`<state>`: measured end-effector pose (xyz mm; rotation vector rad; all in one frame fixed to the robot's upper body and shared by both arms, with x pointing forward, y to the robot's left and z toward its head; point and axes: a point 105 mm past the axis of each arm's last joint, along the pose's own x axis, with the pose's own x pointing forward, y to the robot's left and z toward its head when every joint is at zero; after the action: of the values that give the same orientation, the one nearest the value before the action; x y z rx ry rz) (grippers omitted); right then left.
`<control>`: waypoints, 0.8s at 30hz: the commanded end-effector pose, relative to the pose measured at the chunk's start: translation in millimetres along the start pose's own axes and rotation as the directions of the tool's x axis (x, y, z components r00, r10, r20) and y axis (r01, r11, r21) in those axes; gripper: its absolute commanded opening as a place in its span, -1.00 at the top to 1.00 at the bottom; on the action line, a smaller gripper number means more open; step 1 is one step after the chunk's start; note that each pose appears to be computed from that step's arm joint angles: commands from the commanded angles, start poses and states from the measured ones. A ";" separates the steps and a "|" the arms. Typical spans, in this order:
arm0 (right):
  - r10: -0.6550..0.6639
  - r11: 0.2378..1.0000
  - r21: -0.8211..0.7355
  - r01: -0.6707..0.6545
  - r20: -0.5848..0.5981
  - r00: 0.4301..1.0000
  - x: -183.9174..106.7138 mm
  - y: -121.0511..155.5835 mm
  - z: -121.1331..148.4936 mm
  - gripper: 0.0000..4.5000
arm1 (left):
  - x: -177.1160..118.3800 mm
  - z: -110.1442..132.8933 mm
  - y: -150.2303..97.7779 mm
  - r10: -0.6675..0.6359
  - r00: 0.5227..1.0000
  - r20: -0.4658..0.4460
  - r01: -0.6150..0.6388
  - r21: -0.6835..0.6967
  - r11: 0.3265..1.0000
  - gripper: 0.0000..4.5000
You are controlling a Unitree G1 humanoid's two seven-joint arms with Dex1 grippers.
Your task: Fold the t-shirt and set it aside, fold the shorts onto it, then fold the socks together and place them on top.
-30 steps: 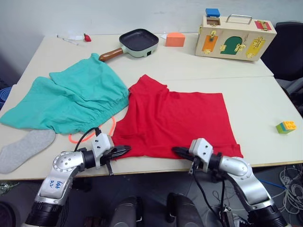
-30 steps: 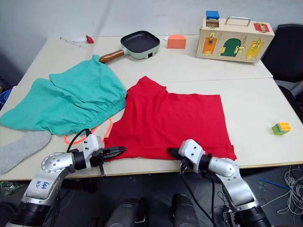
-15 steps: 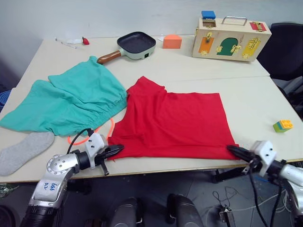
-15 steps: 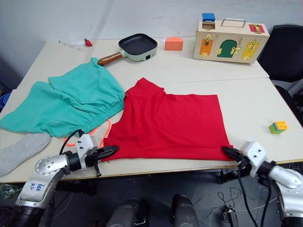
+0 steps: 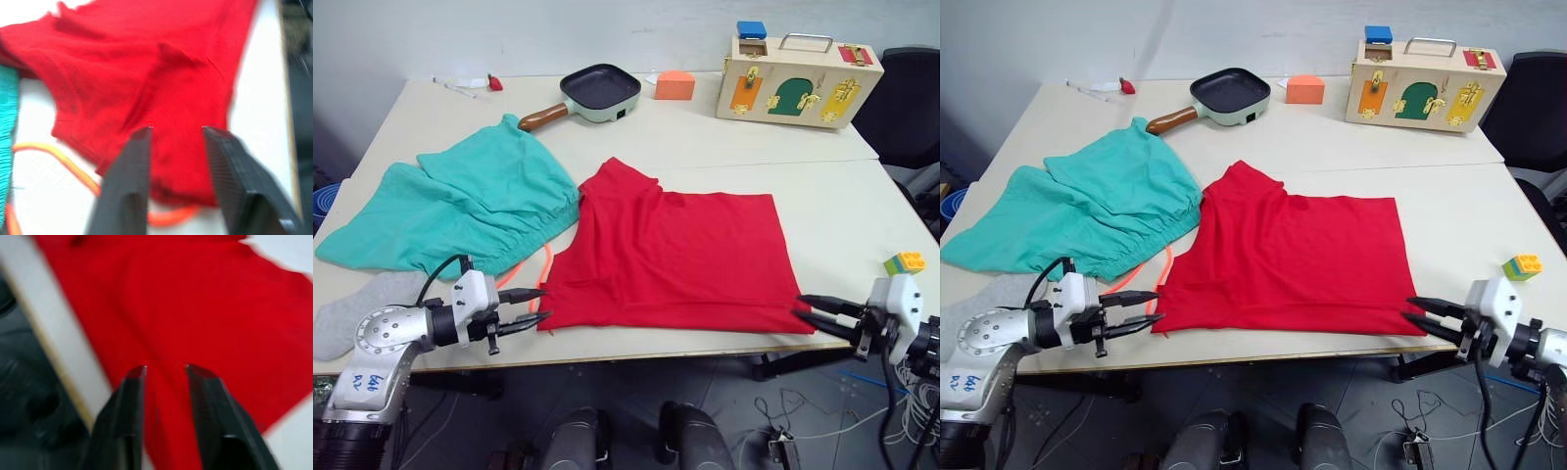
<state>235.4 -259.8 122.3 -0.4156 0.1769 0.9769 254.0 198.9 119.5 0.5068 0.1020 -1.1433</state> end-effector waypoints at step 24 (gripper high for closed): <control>0.061 0.994 -0.080 -0.080 -0.213 0.975 34.3 -9.5 -34.9 0.50 | 35.5 -21.0 -5.7 -0.032 0.984 -0.176 0.037 0.027 0.999 0.39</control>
<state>263.4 -245.7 90.5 -0.5987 0.2971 1.0443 267.8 174.8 92.2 0.6292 0.2165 -1.1481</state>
